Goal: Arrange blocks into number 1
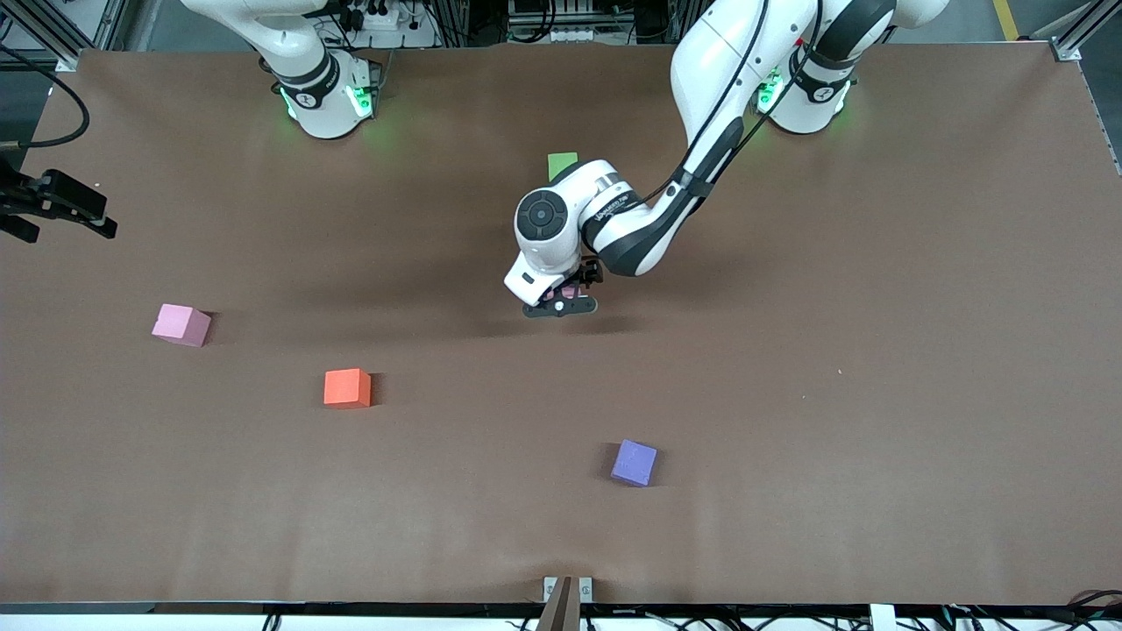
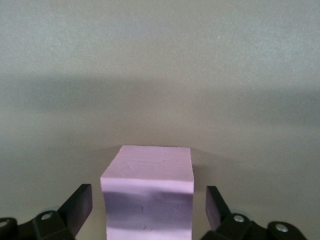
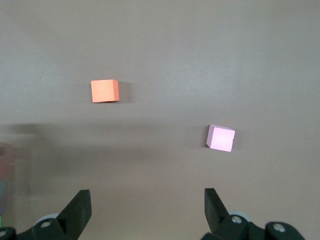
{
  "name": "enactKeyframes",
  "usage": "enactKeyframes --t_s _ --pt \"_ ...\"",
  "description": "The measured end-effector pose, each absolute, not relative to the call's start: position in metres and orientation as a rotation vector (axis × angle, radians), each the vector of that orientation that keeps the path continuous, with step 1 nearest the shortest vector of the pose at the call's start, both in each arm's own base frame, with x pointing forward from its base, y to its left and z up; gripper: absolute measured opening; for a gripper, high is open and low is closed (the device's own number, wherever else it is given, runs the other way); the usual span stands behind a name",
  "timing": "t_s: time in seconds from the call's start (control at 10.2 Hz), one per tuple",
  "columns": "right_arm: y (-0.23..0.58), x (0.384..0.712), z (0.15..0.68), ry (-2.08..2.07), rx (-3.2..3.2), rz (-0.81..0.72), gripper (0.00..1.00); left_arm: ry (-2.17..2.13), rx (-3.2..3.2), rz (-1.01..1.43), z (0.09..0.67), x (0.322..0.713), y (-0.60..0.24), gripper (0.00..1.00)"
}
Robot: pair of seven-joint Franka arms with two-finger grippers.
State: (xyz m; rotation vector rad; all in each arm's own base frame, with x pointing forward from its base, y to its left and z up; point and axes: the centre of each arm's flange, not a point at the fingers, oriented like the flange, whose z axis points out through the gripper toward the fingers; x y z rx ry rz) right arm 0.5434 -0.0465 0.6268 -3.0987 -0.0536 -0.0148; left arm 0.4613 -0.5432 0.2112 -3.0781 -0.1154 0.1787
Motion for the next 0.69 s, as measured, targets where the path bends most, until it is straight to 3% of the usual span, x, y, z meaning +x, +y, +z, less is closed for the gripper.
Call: enactKeyframes --t_s 0.2,0.39,0.69 --pt "-0.044 0.541 0.63 -0.055 -3.081 -0.018 1.0 -0.176 -3.053 0.142 0.25 0.486 -0.524 1.0" --pt "-0.04 0.54 0.631 -0.064 -3.081 -0.012 1.0 -0.32 -3.055 0.028 0.328 0.534 -0.476 1.0" --pt "-0.041 0.538 0.629 -0.063 -3.08 0.009 1.0 -0.552 -3.043 -0.059 0.422 0.611 -0.342 1.0"
